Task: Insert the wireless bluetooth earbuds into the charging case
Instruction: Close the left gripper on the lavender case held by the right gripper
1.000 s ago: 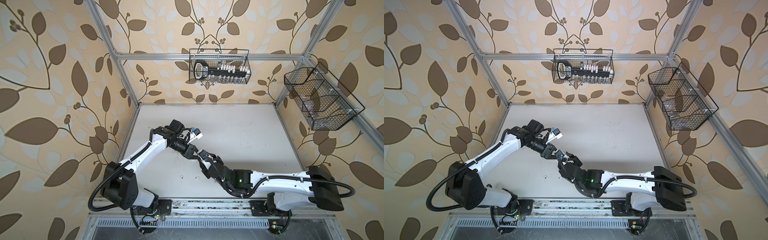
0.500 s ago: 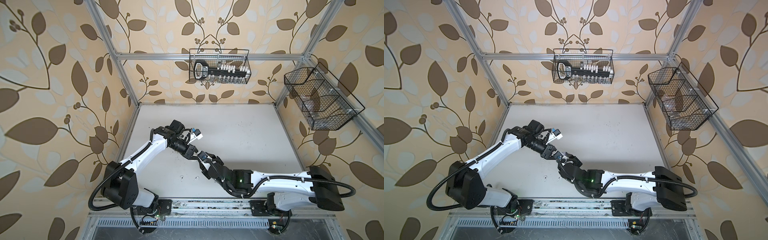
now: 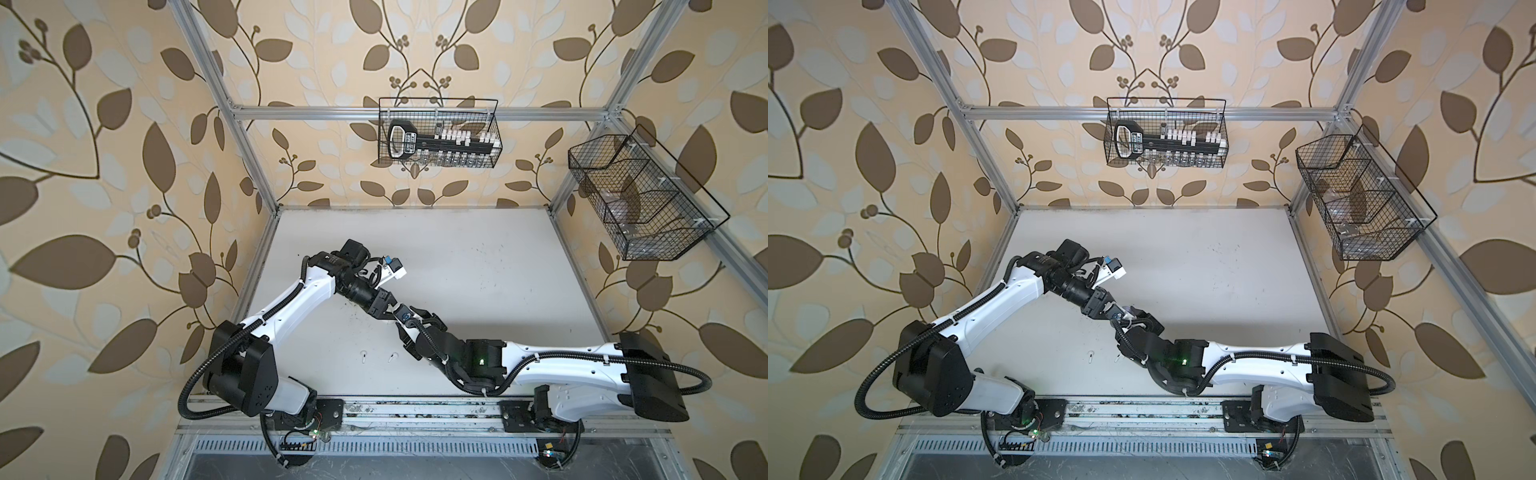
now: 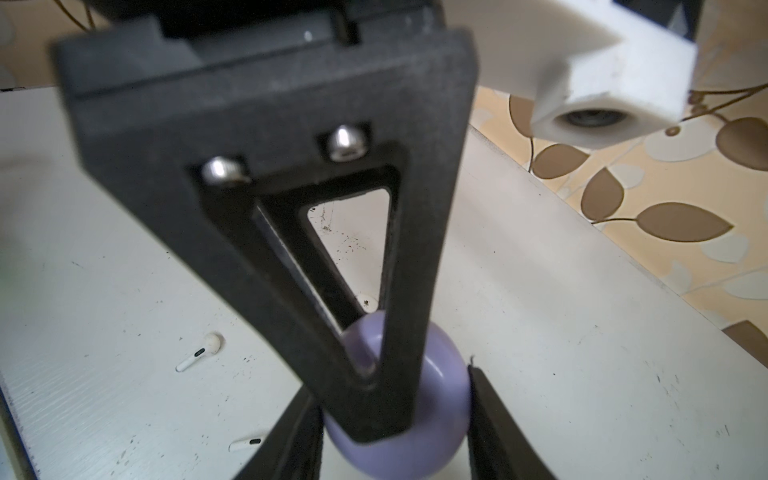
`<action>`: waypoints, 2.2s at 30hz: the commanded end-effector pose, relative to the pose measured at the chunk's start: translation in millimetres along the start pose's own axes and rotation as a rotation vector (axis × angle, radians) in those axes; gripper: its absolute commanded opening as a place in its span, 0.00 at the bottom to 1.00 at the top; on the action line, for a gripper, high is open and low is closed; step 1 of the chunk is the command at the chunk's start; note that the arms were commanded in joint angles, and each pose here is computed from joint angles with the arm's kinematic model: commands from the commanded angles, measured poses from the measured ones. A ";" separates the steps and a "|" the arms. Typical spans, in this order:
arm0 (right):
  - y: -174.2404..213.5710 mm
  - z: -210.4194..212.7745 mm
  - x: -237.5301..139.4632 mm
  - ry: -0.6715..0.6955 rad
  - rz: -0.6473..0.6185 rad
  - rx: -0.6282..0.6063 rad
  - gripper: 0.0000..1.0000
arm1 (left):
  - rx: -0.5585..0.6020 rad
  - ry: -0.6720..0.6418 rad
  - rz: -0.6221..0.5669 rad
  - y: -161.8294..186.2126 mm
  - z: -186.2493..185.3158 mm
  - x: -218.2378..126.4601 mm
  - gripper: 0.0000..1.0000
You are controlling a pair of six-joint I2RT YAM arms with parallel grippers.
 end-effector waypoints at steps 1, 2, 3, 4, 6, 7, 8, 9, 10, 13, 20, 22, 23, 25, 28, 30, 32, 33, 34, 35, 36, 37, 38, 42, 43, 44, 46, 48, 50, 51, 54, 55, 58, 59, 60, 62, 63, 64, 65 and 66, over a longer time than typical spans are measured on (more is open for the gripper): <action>-15.6 -5.1 -8.1 -0.006 -0.034 0.005 0.35 | 0.056 0.022 -0.010 -4.4 -13.3 -3.9 0.39; -15.4 -5.5 -8.2 -0.005 -0.033 0.003 0.35 | 0.056 0.024 -0.007 -4.3 -13.3 -3.5 0.38; -14.8 -5.4 -7.5 -0.005 -0.030 0.001 0.35 | 0.056 0.024 -0.006 -3.7 -13.3 -3.3 0.38; -15.1 -5.7 -7.7 -0.004 -0.031 0.002 0.35 | 0.055 0.024 -0.005 -3.8 -13.0 -3.1 0.38; -16.2 -6.5 -7.7 -0.005 -0.034 0.004 0.35 | 0.055 0.026 -0.001 -3.4 -13.2 -2.8 0.38; -16.7 -6.0 -7.4 -0.006 -0.035 0.002 0.35 | 0.055 0.026 0.002 -3.0 -13.0 -2.2 0.38; -17.3 -5.5 -7.0 -0.008 -0.036 0.001 0.35 | 0.054 0.024 0.005 -2.7 -12.7 -1.5 0.39; -18.4 -5.4 -7.0 -0.009 -0.037 0.000 0.35 | 0.054 0.022 0.007 -2.5 -12.3 -1.0 0.40; -19.1 -4.9 -6.4 -0.010 -0.037 -0.001 0.35 | 0.055 0.023 0.010 -2.3 -12.4 -0.5 0.40; -20.9 -4.9 -5.7 -0.010 -0.039 -0.004 0.35 | 0.058 0.024 0.015 -2.4 -13.0 0.3 0.42; -24.2 -5.4 -5.6 -0.010 -0.045 -0.004 0.34 | 0.060 0.021 0.020 -1.2 -12.6 1.0 0.41; -23.1 -4.5 -5.8 -0.012 -0.041 -0.007 0.34 | 0.063 0.020 0.017 -1.4 -13.1 0.4 0.41; -22.3 -4.5 -5.9 -0.013 -0.039 -0.007 0.34 | 0.066 0.018 0.016 -1.5 -13.4 0.3 0.41; -21.5 -4.8 -7.1 -0.013 -0.039 -0.003 0.34 | 0.070 0.016 0.012 -1.7 -13.8 -0.1 0.41; -20.6 -5.2 -8.6 -0.012 -0.039 -0.002 0.34 | 0.075 0.014 0.008 -2.1 -14.1 -0.4 0.40; -20.6 -6.5 -10.1 -0.008 -0.040 -0.001 0.34 | 0.076 0.009 0.006 -2.3 -13.5 -0.4 0.40; -20.9 -7.9 -12.0 -0.006 -0.044 0.004 0.34 | 0.075 -0.001 0.002 -3.2 -12.1 -0.2 0.41; -21.2 -8.5 -13.0 -0.007 -0.047 0.006 0.34 | 0.075 -0.004 0.002 -3.2 -11.5 0.0 0.42; -21.6 -9.4 -14.4 -0.006 -0.050 0.008 0.34 | 0.075 -0.005 0.002 -3.2 -11.0 0.1 0.43; -22.0 -10.1 -15.4 -0.005 -0.052 0.011 0.34 | 0.073 -0.005 0.002 -3.2 -11.0 0.1 0.44; -21.5 -10.6 -16.0 -0.003 -0.051 0.011 0.34 | 0.074 -0.007 0.001 -3.3 -10.7 0.2 0.44; -22.1 -10.9 -16.5 -0.003 -0.053 0.012 0.34 | 0.074 -0.007 0.001 -3.4 -10.6 0.3 0.44; -22.6 -10.9 -17.5 -0.005 -0.055 0.012 0.34 | 0.072 -0.007 0.001 -3.5 -10.3 0.5 0.44; -23.4 -11.0 -17.7 -0.007 -0.056 0.012 0.34 | 0.074 -0.002 0.000 -3.7 -11.7 0.0 0.44; -24.2 -10.7 -17.7 -0.008 -0.058 0.012 0.34 | 0.073 0.002 0.001 -3.5 -12.3 -0.1 0.44; -24.2 -10.3 -17.1 -0.009 -0.058 0.011 0.34 | 0.073 0.010 0.001 -3.3 -13.4 -0.3 0.44; -24.5 -9.4 -15.9 -0.009 -0.056 0.008 0.34 | 0.074 0.024 0.005 -3.1 -16.1 -0.9 0.42; -25.8 -9.2 -15.5 -0.009 -0.059 0.008 0.34 | 0.076 0.030 0.006 -2.9 -17.8 -1.5 0.38; -26.3 -9.1 -15.3 -0.009 -0.060 0.007 0.34 | 0.076 0.031 0.009 -1.9 -17.3 -1.2 0.36; -26.7 -9.2 -15.4 -0.009 -0.061 0.008 0.34 | 0.078 0.031 0.010 -1.8 -17.1 -1.1 0.34; -26.3 -9.0 -15.5 -0.009 -0.060 0.008 0.34 | 0.079 0.031 0.011 -0.9 -17.2 -1.1 0.31; -25.4 -8.9 -15.2 -0.008 -0.057 0.006 0.34 | 0.078 0.031 0.012 -0.8 -17.2 -1.1 0.31; -25.4 -9.2 -15.6 -0.007 -0.057 0.008 0.33 | 0.082 0.032 0.011 -0.8 -18.1 -1.5 0.28; -25.2 -8.9 -15.4 -0.008 -0.056 0.007 0.33 | 0.083 0.034 0.011 -0.8 -18.3 -1.6 0.28; -25.7 -9.1 -15.3 -0.008 -0.057 0.007 0.33 | 0.082 0.035 0.011 -0.6 -18.4 -1.5 0.27; -26.0 -8.7 -15.2 -0.008 -0.058 0.007 0.33 | 0.084 0.037 0.013 -0.4 -19.0 -1.8 0.25; -26.1 -8.6 -15.2 -0.009 -0.059 0.007 0.33 | 0.084 0.039 0.014 -0.1 -19.2 -1.8 0.24; -25.6 -8.5 -14.6 -0.008 -0.057 0.005 0.33 | 0.086 0.040 0.013 -0.2 -19.6 -2.0 0.23; -26.1 -8.8 -14.5 -0.008 -0.058 0.006 0.33 | 0.085 0.043 0.015 0.1 -19.9 -2.0 0.22; -26.1 -8.7 -14.0 -0.010 -0.058 0.006 0.33 | 0.086 0.044 0.016 0.4 -20.1 -2.0 0.21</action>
Point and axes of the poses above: each gripper's point midway between its finger pads, its own x axis out along the fingers, its own z axis along the line the jaws close on, y = z × x, the point moved 5 cm from there along -x, back along the fingers, and after that the axes turned 8 degrees about -x, right-handed, at the moved point
